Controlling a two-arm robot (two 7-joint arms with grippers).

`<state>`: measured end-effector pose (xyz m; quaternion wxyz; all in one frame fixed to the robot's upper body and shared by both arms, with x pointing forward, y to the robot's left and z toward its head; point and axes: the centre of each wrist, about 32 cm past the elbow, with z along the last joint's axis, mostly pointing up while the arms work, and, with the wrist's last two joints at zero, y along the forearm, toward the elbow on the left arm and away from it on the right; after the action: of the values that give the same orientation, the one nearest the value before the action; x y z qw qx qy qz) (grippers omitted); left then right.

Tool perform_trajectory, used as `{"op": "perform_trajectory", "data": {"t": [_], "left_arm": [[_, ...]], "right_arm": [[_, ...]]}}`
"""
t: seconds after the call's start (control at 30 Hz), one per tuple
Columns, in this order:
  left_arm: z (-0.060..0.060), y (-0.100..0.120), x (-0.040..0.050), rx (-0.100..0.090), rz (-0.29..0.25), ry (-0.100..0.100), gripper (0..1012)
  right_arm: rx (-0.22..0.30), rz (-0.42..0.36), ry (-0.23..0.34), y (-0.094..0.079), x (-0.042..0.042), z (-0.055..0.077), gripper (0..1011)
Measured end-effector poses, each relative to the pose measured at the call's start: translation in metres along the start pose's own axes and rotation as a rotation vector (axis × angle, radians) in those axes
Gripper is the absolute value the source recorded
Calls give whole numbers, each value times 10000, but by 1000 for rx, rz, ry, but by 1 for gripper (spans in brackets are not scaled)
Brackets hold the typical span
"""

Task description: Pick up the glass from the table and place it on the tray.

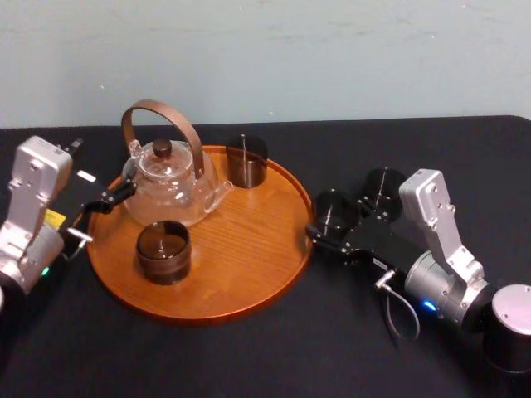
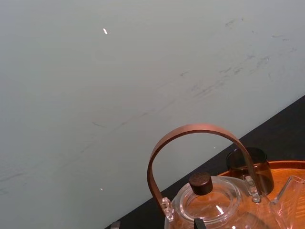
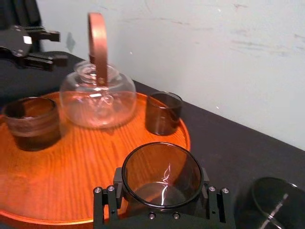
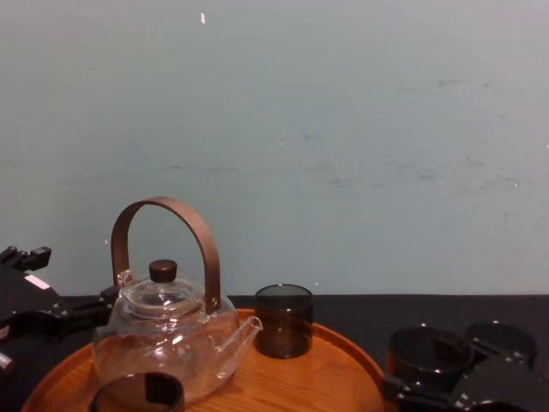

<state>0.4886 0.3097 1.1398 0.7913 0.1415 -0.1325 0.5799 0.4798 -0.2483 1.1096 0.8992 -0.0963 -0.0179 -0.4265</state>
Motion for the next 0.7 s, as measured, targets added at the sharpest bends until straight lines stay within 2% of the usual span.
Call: {"op": "perform_trajectory", "data": {"t": [0.33, 0.53, 0.7], "left_arm": [[0, 0, 0, 0, 0, 0, 1001], [0, 0, 0, 0, 0, 0, 1001], [0, 0, 0, 0, 0, 0, 1002]], "right_arm": [[16, 59, -7, 80, -205, 61, 908], [30, 104, -12, 208, -336, 79, 908], [44, 125, -12, 297, -403, 82, 908]]}}
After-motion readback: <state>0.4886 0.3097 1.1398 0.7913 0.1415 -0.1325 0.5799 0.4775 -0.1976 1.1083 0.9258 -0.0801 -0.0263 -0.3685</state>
